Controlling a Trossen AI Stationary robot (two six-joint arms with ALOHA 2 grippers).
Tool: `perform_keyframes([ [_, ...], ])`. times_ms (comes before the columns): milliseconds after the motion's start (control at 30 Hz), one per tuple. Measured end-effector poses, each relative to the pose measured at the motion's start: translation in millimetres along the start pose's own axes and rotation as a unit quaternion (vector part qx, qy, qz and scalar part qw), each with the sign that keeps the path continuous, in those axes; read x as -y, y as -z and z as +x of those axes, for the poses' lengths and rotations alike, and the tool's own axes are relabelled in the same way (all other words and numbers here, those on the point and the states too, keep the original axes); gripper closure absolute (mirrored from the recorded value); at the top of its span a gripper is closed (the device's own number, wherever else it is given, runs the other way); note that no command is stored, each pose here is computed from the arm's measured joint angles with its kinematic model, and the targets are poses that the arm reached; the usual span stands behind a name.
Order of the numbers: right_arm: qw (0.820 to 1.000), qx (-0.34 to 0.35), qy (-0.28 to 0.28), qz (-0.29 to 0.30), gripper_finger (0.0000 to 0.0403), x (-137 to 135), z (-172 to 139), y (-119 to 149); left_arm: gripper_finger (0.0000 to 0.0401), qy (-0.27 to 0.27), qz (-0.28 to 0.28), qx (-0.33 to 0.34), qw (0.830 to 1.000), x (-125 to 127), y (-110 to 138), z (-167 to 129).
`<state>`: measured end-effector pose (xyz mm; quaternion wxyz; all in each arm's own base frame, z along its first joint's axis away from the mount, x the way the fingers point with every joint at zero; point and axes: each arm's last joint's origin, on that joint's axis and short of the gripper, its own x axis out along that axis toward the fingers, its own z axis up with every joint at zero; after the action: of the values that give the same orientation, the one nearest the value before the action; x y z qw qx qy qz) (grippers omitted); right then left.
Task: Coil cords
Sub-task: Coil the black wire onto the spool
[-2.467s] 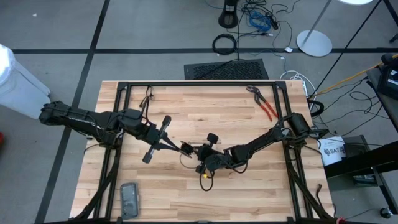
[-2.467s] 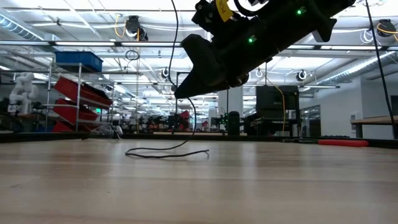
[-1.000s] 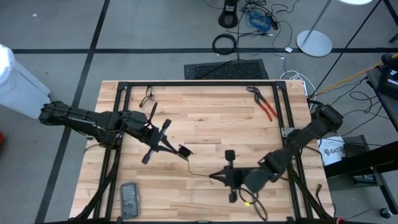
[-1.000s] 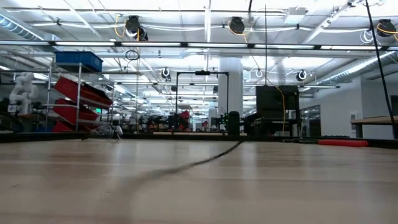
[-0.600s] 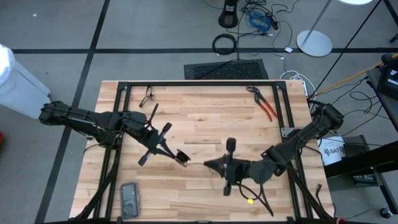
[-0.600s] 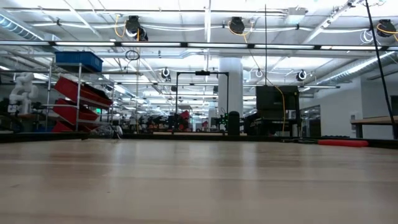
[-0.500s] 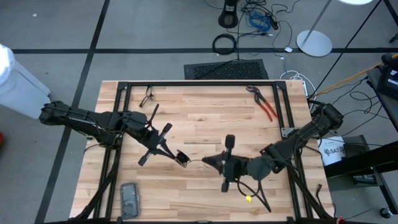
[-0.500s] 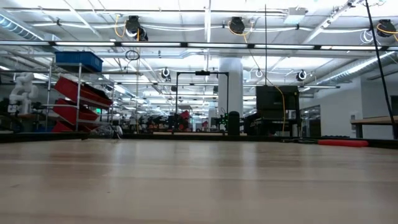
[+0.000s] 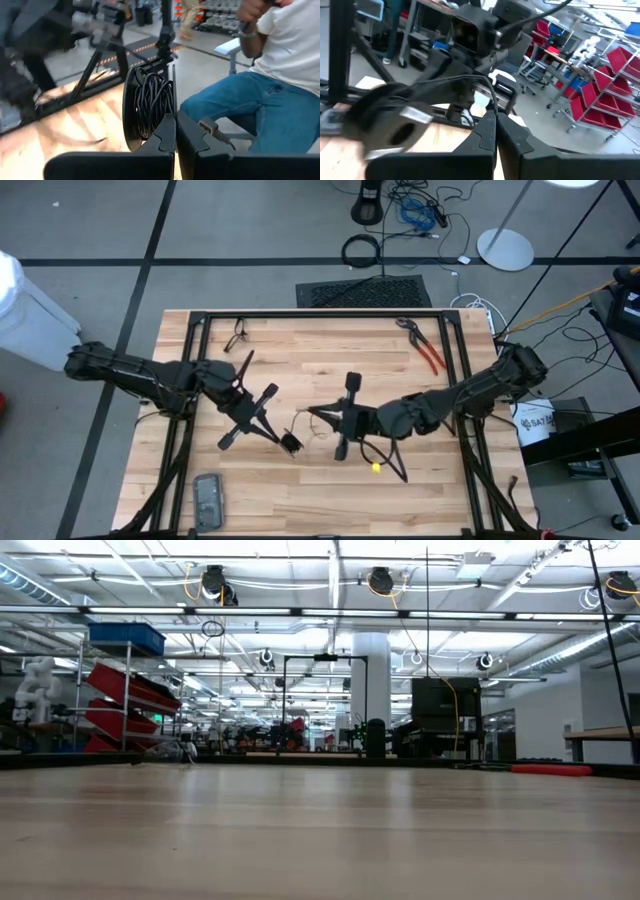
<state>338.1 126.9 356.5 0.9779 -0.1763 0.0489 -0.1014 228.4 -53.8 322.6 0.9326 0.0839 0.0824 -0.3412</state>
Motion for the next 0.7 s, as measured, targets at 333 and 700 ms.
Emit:
perform_keyframes([
  [333,1.000,-0.021,-0.004,0.012,0.0403,-8,37,31,0.0399,0.064,0.057,0.062,0.994,-1,-6,12],
  [700,0.997,0.005,-0.054,0.050,0.0403,-20,57,47,0.0399,0.062,0.094,0.100,0.989,-1,-14,11],
])
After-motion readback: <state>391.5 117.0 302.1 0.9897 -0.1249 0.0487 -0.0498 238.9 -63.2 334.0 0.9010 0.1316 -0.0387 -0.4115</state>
